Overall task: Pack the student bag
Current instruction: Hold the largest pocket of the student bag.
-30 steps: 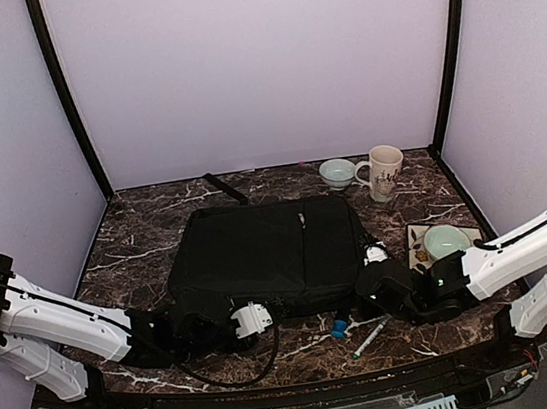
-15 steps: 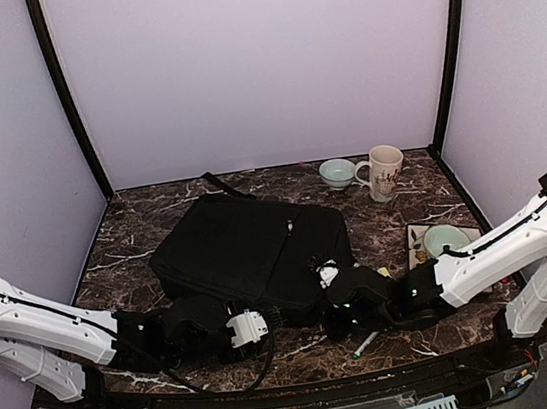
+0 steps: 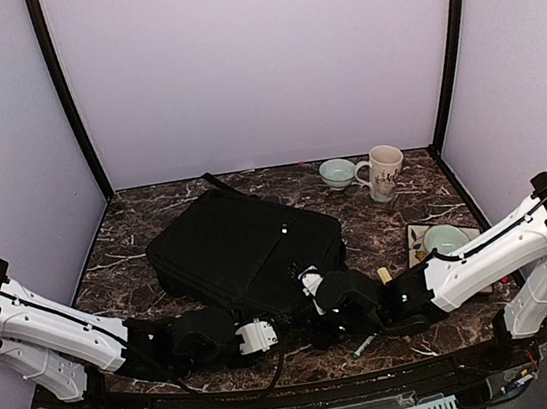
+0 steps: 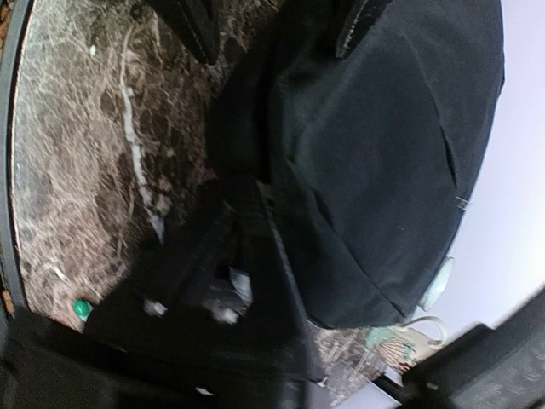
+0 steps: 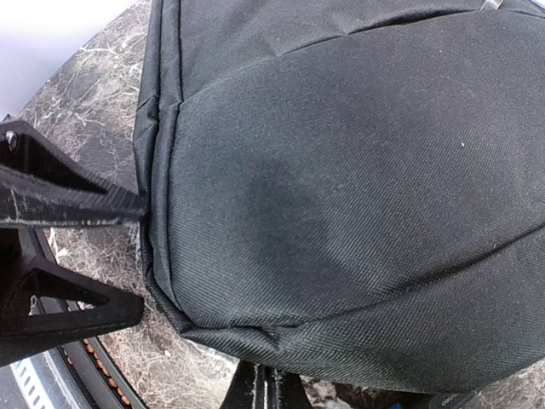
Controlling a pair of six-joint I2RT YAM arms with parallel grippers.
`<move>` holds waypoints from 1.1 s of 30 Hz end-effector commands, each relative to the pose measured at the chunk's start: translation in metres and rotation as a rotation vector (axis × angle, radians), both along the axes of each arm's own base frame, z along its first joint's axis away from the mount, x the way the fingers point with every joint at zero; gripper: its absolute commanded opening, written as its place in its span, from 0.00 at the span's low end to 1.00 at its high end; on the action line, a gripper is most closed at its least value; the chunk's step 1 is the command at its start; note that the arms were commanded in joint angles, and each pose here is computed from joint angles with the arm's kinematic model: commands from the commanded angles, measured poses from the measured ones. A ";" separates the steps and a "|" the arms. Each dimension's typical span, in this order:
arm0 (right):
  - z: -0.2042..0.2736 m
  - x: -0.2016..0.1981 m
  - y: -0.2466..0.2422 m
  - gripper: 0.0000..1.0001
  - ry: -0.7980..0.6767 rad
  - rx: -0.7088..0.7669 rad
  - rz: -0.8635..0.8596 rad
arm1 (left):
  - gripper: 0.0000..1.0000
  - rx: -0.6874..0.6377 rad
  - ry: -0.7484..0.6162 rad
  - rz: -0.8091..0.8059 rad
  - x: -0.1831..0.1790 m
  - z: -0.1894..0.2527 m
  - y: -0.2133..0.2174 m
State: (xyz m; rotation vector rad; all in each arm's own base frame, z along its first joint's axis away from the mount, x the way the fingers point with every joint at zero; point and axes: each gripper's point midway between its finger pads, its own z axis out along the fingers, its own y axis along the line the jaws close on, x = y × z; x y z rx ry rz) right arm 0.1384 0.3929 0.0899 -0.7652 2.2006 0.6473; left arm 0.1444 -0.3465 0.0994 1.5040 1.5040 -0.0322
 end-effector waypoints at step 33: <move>0.028 0.013 -0.076 0.00 -0.092 -0.009 -0.223 | 0.00 -0.059 -0.213 0.145 0.036 0.026 0.031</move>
